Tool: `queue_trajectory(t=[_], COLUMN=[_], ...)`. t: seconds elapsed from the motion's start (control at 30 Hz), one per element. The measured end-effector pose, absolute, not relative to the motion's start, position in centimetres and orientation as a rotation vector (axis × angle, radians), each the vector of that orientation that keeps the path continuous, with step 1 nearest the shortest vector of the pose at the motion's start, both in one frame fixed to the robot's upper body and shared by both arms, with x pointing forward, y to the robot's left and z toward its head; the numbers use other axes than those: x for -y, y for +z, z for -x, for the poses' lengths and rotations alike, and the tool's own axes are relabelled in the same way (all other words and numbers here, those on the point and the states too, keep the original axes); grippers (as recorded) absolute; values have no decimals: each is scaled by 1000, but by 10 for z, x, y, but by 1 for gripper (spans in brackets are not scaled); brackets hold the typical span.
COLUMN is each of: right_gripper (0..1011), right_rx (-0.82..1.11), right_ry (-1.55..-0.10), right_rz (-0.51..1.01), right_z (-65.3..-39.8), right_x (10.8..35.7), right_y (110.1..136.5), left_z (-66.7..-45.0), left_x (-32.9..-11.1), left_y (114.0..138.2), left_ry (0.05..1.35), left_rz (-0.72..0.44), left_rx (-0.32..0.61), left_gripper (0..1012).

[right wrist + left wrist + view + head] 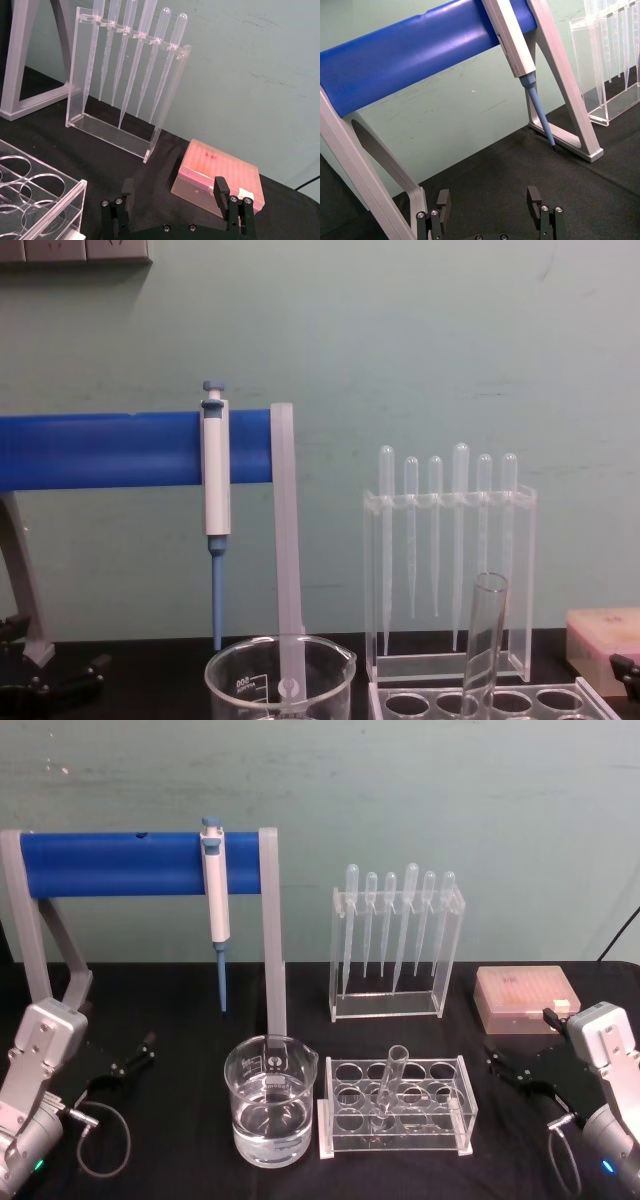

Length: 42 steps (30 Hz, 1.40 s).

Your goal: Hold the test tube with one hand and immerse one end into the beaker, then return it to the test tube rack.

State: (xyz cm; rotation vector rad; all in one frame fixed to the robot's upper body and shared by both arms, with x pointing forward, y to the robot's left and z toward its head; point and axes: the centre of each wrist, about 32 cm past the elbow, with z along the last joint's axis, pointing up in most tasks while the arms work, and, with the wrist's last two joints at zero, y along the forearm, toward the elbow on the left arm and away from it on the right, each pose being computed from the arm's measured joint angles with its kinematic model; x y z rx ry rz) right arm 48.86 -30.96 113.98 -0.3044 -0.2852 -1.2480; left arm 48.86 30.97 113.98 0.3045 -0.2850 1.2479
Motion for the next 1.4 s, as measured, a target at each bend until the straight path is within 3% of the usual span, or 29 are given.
queue_trajectory(t=[1.4], right_gripper=[1004], right_rx=[293], right_ry=[-1249], right_rz=[301], right_z=[-482], right_x=[315], right_y=[1143], left_z=[-489], left_x=[-310], left_y=[1140], left_ry=[1248], left_rz=[-304], left_rx=[285], left_gripper=[1000])
